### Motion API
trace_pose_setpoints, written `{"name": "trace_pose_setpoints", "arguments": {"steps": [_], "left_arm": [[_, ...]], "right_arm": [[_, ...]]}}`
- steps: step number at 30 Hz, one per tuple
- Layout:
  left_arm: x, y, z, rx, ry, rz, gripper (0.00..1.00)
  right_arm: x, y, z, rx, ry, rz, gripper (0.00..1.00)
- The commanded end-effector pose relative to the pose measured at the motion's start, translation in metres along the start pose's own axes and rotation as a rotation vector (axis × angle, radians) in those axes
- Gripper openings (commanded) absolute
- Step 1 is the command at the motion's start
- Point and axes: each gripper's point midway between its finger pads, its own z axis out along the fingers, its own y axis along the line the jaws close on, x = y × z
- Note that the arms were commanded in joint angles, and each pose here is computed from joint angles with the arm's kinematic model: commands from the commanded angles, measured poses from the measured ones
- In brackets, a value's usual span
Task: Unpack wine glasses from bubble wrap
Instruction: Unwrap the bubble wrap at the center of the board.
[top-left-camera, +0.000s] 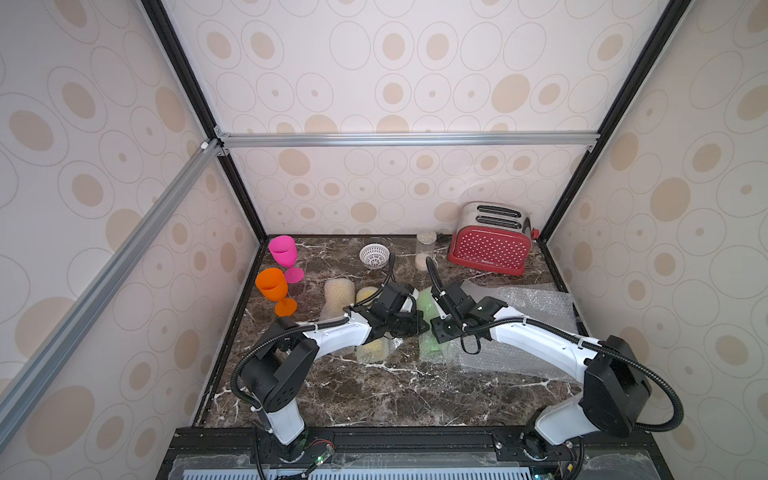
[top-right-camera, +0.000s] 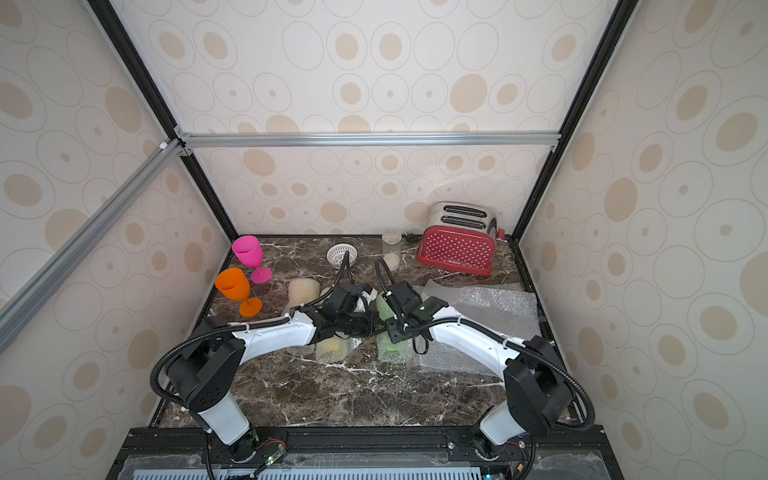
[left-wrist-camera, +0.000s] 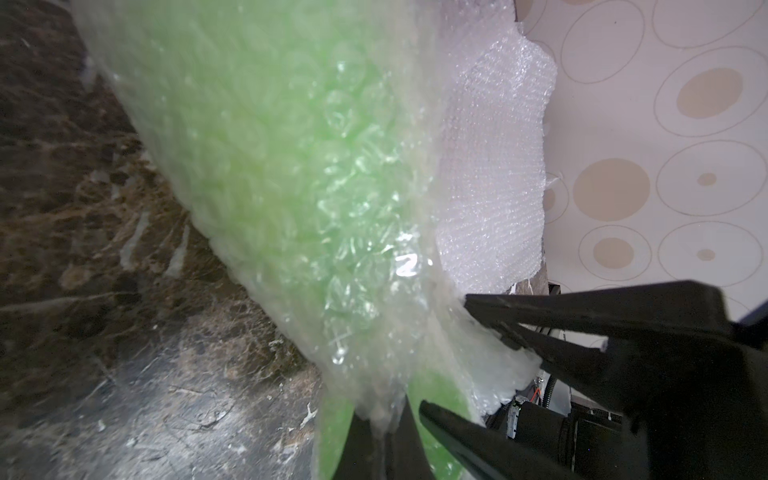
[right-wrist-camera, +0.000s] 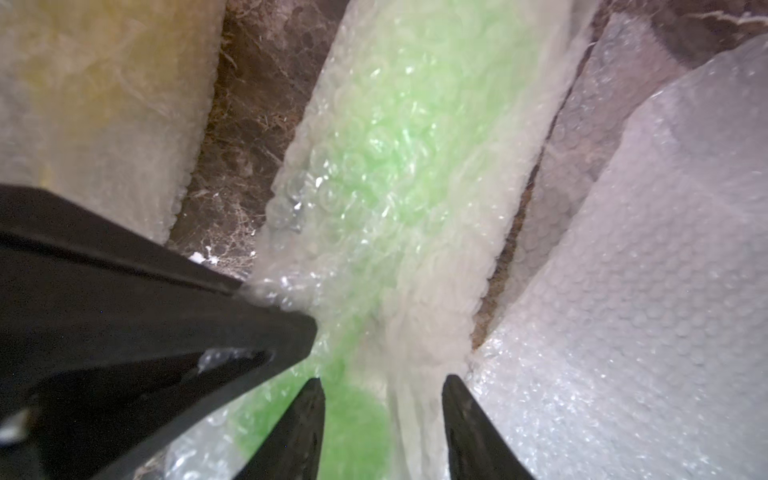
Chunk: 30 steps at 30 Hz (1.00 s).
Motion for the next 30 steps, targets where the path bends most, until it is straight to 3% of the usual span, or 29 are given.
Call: {"name": "trace_pose_setpoints", "arguments": {"steps": [1,30], "left_arm": [[-0.009,-0.017,-0.011,0.011,-0.026,0.028,0.00],[-0.002,-0.020,-0.010,0.016,-0.013,0.028,0.00]], "right_arm": [[-0.006,-0.014,0.005,0.103,-0.035,0.011,0.48],[-0.024,-0.011,0.022,0.132,-0.107,0.034,0.49]]}}
